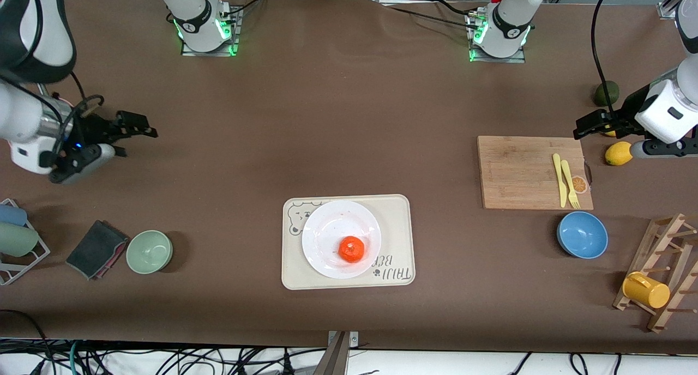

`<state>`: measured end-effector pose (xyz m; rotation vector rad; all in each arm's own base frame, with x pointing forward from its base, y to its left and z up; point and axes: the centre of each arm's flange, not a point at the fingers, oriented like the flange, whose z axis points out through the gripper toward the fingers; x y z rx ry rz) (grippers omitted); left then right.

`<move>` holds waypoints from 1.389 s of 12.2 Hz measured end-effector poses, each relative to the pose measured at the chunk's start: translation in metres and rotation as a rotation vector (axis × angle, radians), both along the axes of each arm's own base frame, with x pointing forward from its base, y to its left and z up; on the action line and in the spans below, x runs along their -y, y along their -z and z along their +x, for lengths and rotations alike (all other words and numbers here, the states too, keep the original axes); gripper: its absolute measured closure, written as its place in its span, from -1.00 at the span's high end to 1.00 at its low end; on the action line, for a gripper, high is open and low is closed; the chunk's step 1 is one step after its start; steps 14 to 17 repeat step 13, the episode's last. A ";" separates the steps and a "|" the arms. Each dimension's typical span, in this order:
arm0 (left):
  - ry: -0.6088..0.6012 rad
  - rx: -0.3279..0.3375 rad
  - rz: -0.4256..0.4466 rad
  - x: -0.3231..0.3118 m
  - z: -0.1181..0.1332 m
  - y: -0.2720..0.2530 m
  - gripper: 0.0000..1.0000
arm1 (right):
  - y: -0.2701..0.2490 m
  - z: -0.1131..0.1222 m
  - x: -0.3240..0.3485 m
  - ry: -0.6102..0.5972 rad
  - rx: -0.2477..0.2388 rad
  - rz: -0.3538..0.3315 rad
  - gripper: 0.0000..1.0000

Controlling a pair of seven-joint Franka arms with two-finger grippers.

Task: Place orange and plate with both arms

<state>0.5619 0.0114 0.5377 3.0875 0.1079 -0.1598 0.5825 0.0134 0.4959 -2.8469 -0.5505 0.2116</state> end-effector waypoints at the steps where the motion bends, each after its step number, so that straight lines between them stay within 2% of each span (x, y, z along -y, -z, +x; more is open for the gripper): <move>1: 0.000 0.000 0.000 0.000 0.000 0.000 1.00 | -0.016 -0.007 -0.001 0.061 0.001 -0.048 1.00; 4: 0.000 0.000 0.000 0.000 0.000 0.000 1.00 | -0.054 -0.023 -0.023 0.188 0.044 -0.188 1.00; 6: 0.000 0.000 0.000 0.000 0.000 0.000 1.00 | -0.064 -0.025 -0.023 0.196 0.084 -0.266 1.00; 7: 0.000 0.000 0.000 0.000 0.000 0.000 1.00 | -0.065 -0.024 -0.021 0.200 0.095 -0.280 1.00; 17: 0.000 0.000 0.000 0.000 0.000 0.000 1.00 | -0.066 -0.024 -0.022 0.215 0.093 -0.252 1.00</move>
